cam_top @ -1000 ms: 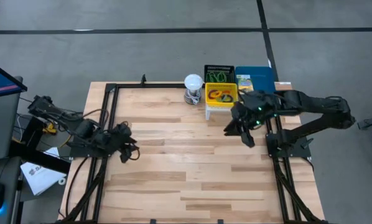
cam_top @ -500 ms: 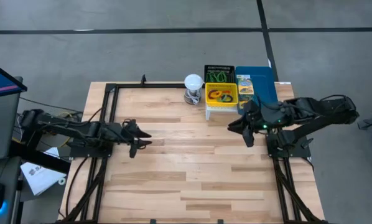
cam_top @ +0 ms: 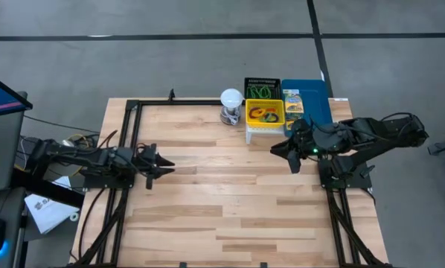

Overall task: Pick & Place Office Desk Supplies
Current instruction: Return to Home Position

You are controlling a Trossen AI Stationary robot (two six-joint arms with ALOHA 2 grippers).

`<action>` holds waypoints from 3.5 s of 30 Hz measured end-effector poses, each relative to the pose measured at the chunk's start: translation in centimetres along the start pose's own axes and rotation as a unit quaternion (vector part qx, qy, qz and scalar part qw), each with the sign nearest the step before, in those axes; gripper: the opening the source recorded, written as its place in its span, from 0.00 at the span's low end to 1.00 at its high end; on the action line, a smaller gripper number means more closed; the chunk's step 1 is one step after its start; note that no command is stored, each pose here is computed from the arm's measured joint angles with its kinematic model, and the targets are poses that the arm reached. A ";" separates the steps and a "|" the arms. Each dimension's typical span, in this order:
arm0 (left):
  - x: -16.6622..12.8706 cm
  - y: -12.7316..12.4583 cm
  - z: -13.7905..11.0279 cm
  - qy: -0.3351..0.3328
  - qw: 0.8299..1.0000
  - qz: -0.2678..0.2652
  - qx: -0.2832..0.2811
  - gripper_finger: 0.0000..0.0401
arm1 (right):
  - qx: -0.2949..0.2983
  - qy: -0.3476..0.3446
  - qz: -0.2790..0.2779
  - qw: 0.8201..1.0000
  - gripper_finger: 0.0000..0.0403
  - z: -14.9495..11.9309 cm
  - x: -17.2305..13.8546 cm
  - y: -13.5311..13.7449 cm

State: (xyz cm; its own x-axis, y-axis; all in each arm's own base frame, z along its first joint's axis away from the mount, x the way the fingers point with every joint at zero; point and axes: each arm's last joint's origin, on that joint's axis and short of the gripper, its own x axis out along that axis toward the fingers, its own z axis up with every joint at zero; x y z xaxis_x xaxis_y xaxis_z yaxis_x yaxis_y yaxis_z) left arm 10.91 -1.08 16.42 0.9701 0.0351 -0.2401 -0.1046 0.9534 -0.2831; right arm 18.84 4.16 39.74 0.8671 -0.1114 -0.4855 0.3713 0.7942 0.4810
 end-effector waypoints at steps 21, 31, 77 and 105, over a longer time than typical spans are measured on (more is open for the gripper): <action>0.0 0.6 -0.7 0.005 0.998 0.033 -0.055 0.25 | 0.015 0.150 0.103 0.983 0.19 -1.2 0.9 0.9; 0.3 0.5 -0.8 0.013 0.998 0.036 -0.052 0.25 | -0.217 0.267 0.170 0.923 0.19 -6.1 14.9 3.5; 0.7 0.5 -0.9 0.022 0.998 0.039 -0.050 0.25 | -0.300 -0.246 0.172 0.906 0.19 -14.8 3.5 -15.2; 0.7 0.5 -0.9 0.022 0.998 0.038 -0.050 0.25 | -0.302 -0.175 0.097 0.932 0.19 -17.3 3.1 -17.6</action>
State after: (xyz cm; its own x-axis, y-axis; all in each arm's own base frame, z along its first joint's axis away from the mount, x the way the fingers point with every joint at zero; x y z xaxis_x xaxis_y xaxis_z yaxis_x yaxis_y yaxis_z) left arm 11.30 -0.85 15.29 0.9481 0.0905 -0.3048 -0.2010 0.9134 -0.3540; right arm 9.26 0.17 17.11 0.9929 -0.0350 -0.1135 0.0335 0.9993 -0.0145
